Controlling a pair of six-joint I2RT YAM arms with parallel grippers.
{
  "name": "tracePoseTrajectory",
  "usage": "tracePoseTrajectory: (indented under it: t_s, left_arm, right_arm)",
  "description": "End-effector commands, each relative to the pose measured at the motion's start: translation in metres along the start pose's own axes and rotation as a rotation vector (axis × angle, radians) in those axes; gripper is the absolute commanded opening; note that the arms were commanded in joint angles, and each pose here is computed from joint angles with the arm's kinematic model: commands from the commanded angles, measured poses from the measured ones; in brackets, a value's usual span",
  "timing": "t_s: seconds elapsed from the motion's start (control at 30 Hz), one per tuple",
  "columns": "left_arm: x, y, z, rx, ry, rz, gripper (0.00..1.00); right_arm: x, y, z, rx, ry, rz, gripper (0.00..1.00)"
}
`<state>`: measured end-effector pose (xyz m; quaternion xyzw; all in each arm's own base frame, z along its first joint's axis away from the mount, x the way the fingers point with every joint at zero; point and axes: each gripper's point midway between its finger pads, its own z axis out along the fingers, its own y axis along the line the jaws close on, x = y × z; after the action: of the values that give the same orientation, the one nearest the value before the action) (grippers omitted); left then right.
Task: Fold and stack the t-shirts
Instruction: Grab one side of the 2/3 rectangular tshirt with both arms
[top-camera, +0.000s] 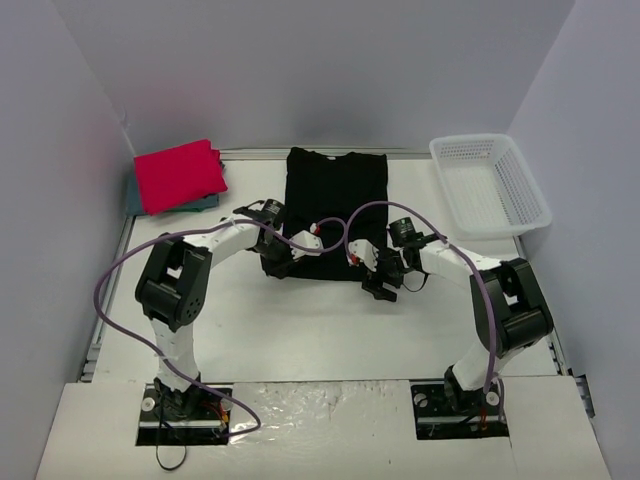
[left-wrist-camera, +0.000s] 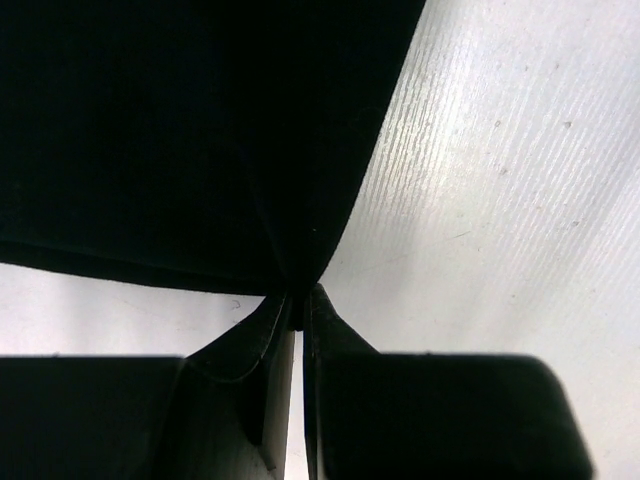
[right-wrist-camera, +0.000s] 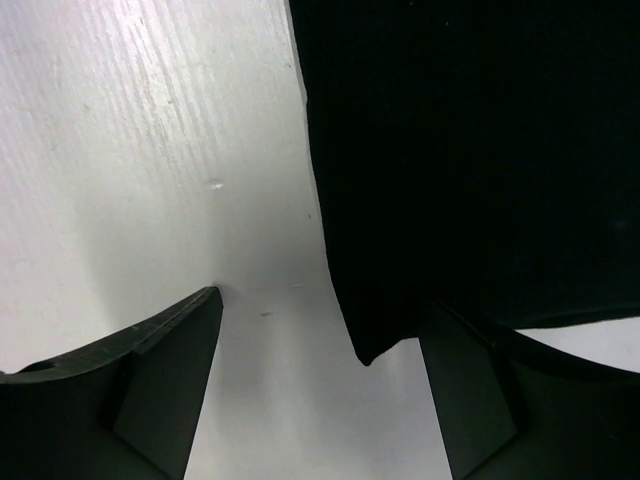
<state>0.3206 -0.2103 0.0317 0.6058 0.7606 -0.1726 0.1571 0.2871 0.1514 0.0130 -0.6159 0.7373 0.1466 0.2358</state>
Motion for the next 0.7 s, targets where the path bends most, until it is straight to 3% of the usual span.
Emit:
tracePoseTrajectory:
  t_s: [0.0,0.53,0.67]
  left_arm:
    - [-0.004,-0.007,-0.007,0.046,-0.014,-0.012,0.02]
    - [0.0,-0.011,-0.008,0.072,-0.01,-0.018,0.02]
    - [0.002,-0.012,-0.006,0.083,-0.011,-0.022,0.02]
  right_arm:
    - [0.0,-0.008,0.003,0.013,0.016,-0.024,0.74]
    - [-0.02,-0.018,-0.016,0.047,-0.024,-0.052,0.68]
    - [-0.009,-0.021,-0.011,0.048,0.016,-0.048,0.68]
